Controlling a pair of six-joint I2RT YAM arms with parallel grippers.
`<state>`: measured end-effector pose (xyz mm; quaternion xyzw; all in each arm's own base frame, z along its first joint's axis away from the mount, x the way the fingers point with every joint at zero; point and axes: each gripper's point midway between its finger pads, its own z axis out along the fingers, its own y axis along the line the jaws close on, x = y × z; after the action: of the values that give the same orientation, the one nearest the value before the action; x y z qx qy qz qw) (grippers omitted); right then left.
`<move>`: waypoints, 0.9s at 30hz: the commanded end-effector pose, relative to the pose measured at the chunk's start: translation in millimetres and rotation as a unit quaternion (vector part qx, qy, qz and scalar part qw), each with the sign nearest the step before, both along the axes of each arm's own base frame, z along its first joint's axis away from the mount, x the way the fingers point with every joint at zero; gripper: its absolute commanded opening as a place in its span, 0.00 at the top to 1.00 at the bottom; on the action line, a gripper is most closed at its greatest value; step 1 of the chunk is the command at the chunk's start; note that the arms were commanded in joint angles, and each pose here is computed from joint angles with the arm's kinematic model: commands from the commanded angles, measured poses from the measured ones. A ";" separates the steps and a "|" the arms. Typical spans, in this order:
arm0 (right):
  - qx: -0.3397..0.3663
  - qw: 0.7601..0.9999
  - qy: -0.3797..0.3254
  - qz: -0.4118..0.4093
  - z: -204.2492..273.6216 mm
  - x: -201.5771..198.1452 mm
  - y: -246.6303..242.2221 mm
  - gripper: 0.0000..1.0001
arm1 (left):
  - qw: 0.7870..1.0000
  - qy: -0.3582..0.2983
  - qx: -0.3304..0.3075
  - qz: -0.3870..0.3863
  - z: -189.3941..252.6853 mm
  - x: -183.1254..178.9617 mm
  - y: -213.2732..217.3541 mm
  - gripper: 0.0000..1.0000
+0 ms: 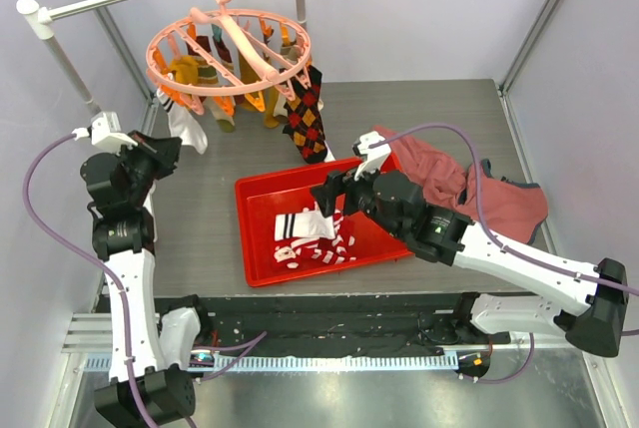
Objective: Remove the socks clipped to the hanger
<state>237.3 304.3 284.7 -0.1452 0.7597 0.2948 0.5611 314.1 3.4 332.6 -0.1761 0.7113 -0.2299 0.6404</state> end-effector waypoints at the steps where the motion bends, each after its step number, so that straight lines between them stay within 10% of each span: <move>1: 0.051 0.998 -0.031 -0.006 43.3 4.5 2.4 0.17 | 0.998 0.014 0.011 0.057 -9.8 4.4 20.8 0.84; 3: 0.052 0.998 -0.030 -0.004 41.8 2.7 1.1 0.17 | 0.998 0.009 0.019 0.062 -9.3 10.5 25.1 0.54; 6: 0.055 0.998 -0.034 -0.009 43.6 1.0 -4.8 0.17 | 0.999 -0.005 0.028 0.042 -10.4 21.6 22.3 0.42; 27: 0.050 0.996 -0.065 0.017 53.0 -11.8 -16.3 0.17 | 0.996 0.005 0.091 0.024 -31.2 118.4 52.3 0.41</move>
<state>225.8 288.5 324.9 -0.1471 0.7229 0.3215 0.5936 414.6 54.4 259.6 -0.1788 0.7592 -0.1534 0.6067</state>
